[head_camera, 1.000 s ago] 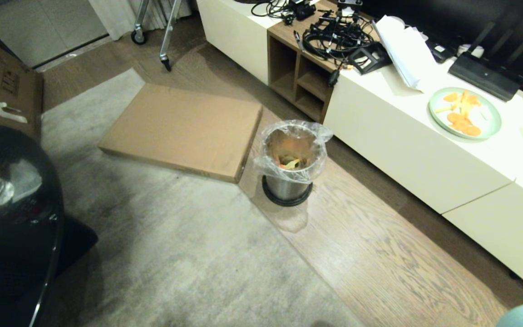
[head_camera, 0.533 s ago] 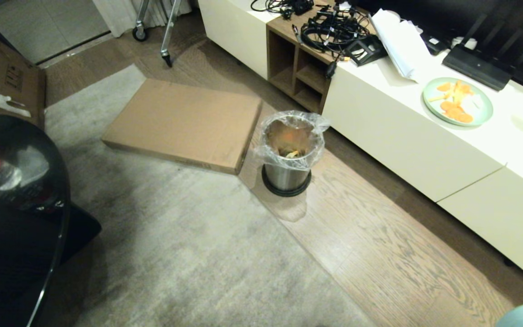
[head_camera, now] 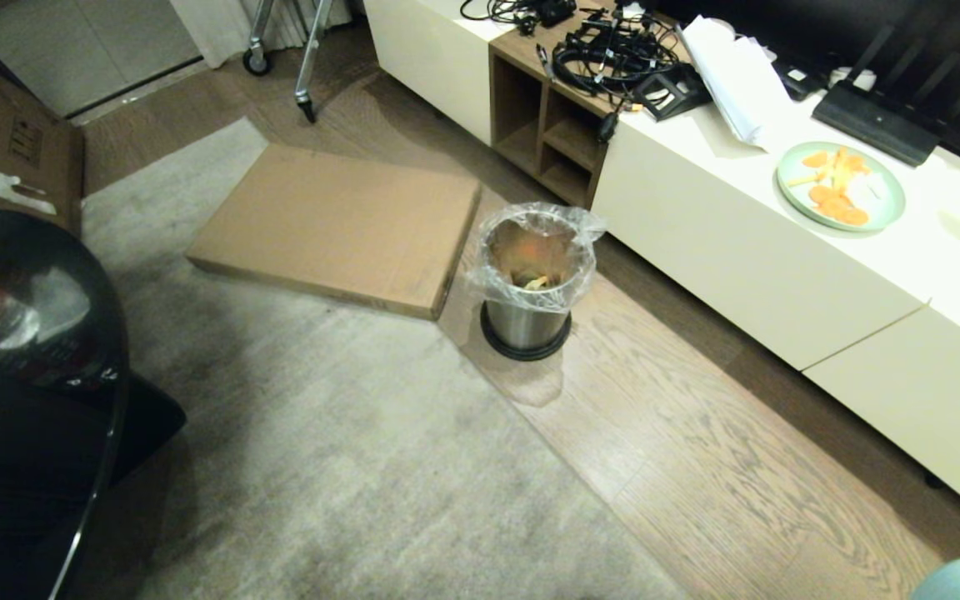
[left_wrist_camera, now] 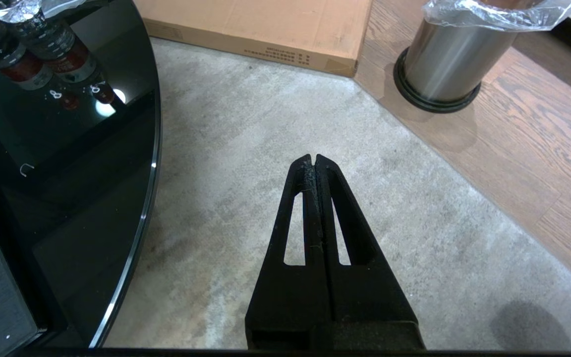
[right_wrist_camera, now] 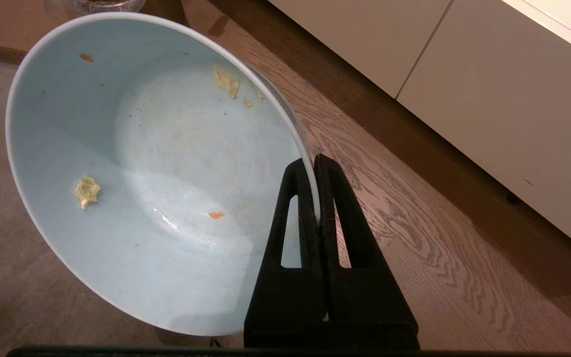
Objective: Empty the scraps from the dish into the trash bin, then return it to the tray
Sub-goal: Put the bowl back to the table
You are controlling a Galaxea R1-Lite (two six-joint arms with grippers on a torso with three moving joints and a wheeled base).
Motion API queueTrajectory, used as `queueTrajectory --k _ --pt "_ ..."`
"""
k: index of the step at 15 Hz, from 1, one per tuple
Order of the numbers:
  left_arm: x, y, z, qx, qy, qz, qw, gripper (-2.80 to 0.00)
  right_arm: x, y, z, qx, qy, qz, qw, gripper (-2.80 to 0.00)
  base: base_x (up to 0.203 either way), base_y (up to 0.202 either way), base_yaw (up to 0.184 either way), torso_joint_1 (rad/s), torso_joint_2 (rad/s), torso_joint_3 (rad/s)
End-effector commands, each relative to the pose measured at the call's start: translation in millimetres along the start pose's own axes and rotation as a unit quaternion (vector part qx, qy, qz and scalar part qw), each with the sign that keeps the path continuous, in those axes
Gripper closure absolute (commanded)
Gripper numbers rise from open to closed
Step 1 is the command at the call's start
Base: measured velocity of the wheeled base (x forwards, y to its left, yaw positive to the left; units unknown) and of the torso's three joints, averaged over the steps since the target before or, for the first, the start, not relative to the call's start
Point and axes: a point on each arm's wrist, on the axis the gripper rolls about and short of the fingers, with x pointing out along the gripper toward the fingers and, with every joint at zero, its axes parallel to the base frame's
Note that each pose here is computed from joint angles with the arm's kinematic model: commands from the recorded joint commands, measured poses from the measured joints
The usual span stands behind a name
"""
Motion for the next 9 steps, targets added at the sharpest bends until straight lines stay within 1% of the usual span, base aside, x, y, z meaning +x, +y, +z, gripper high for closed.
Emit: queueTrajectory --k 1,9 --pt "0.0 0.0 0.0 0.000 0.000 0.000 1.0000 0.00 0.1 0.0 0.1 0.000 0.000 0.000 1.000 0.00 0.000 0.000 0.000 0.000 0.00 0.000" --pt "0.0 0.0 0.0 0.000 0.000 0.000 1.0000 0.00 0.1 0.0 0.1 0.000 0.000 0.000 1.000 0.00 0.000 0.000 0.000 0.000 0.00 0.000"
